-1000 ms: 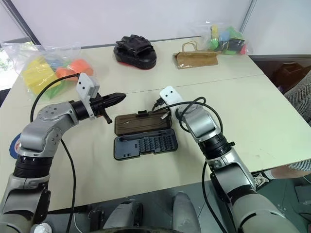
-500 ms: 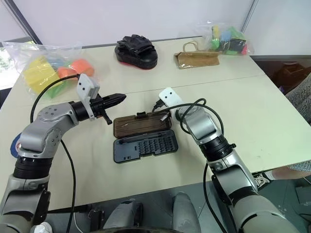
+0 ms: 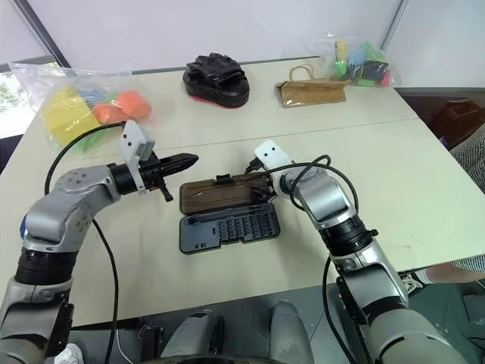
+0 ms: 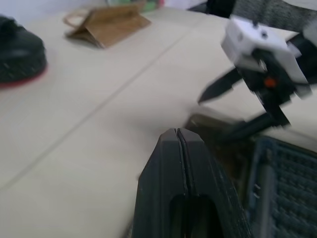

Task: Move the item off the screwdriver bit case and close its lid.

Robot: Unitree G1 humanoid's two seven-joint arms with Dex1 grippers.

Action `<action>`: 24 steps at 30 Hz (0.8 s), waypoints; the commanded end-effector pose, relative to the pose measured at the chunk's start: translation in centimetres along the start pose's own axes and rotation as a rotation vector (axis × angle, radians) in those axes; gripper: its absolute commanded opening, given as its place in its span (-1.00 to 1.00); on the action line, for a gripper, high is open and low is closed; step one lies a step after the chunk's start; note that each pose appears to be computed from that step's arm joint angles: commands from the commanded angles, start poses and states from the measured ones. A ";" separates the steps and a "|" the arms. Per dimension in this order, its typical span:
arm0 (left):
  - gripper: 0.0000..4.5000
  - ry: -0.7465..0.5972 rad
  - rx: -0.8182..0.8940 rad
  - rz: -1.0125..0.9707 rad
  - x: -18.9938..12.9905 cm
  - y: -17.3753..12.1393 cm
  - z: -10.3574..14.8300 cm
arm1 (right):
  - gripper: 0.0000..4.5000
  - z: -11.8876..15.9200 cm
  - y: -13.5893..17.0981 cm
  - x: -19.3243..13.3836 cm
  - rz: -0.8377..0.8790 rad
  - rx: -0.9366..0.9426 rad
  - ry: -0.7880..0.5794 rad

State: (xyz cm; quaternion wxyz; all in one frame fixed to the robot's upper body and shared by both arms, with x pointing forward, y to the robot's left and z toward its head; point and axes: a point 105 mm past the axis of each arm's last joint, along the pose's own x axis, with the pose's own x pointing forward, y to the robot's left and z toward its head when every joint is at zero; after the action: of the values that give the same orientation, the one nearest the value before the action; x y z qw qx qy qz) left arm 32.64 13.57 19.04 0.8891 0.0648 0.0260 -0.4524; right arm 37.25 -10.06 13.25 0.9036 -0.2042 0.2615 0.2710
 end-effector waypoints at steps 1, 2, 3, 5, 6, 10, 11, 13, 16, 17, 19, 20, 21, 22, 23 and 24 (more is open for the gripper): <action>-1.00 -0.007 0.025 -0.021 -1.6 -0.3 1.2 | 0.99 3.0 -0.8 -2.4 -0.008 -0.010 -0.131; -1.00 0.009 0.020 -0.029 -2.0 -0.5 0.9 | 0.99 3.5 -1.1 -3.0 -0.014 -0.008 -0.156; -1.00 0.023 0.016 -0.038 -2.3 -0.6 0.6 | 0.99 4.0 -1.4 -3.5 -0.018 -0.007 -0.180; -1.00 0.037 0.012 -0.042 -2.6 -0.7 0.2 | 0.99 4.7 -1.5 -4.2 -0.007 0.001 -0.224; -1.00 0.042 0.002 -0.046 -2.6 -0.9 0.0 | 0.99 5.2 -1.4 -4.5 -0.001 -0.022 -0.260; -1.00 0.082 -0.033 -0.145 -2.6 -2.9 -0.8 | 0.99 6.3 -1.0 -5.1 0.012 -0.069 -0.348; -1.00 0.096 -0.036 -0.175 -2.6 -3.5 -1.1 | 0.99 6.6 -0.9 -5.1 0.018 -0.075 -0.372; -1.00 0.143 -0.024 -0.220 -2.6 -4.4 -2.2 | 0.99 6.8 -0.7 -4.9 0.028 -0.077 -0.385; -1.00 0.203 -0.011 -0.227 -2.4 -4.5 -4.4 | 0.99 6.6 -0.6 -4.1 0.018 -0.091 -0.385; -1.00 0.217 -0.006 -0.215 -2.3 -4.3 -5.0 | 0.99 6.4 -0.6 -3.8 0.016 -0.090 -0.374; -1.00 0.244 0.007 -0.220 -2.3 -4.3 -6.1 | 0.99 5.9 -0.7 -3.1 0.018 -0.082 -0.342; -1.00 0.258 0.011 -0.223 -2.2 -4.3 -6.7 | 0.99 5.8 -0.7 -2.7 0.023 -0.069 -0.325; -1.00 0.272 0.017 -0.228 -2.2 -4.3 -7.2 | 0.99 5.6 -0.6 -2.4 0.025 -0.071 -0.307; -1.00 0.279 0.022 -0.231 -2.2 -4.3 -7.6 | 0.99 5.5 -0.6 -2.2 0.026 -0.073 -0.295; -1.00 0.286 0.027 -0.230 -2.1 -4.2 -8.1 | 0.99 5.5 -0.6 -1.9 0.021 -0.100 -0.282; -1.00 0.291 0.025 -0.225 -2.0 -4.1 -8.6 | 0.99 5.6 -0.7 -1.6 0.010 -0.125 -0.273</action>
State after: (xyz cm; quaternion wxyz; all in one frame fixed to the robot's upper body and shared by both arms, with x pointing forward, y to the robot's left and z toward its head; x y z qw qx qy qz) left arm 28.14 14.10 10.48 0.8209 0.1239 0.1652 -0.5324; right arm 38.18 -8.90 16.92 0.9152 -0.1966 0.1536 0.3163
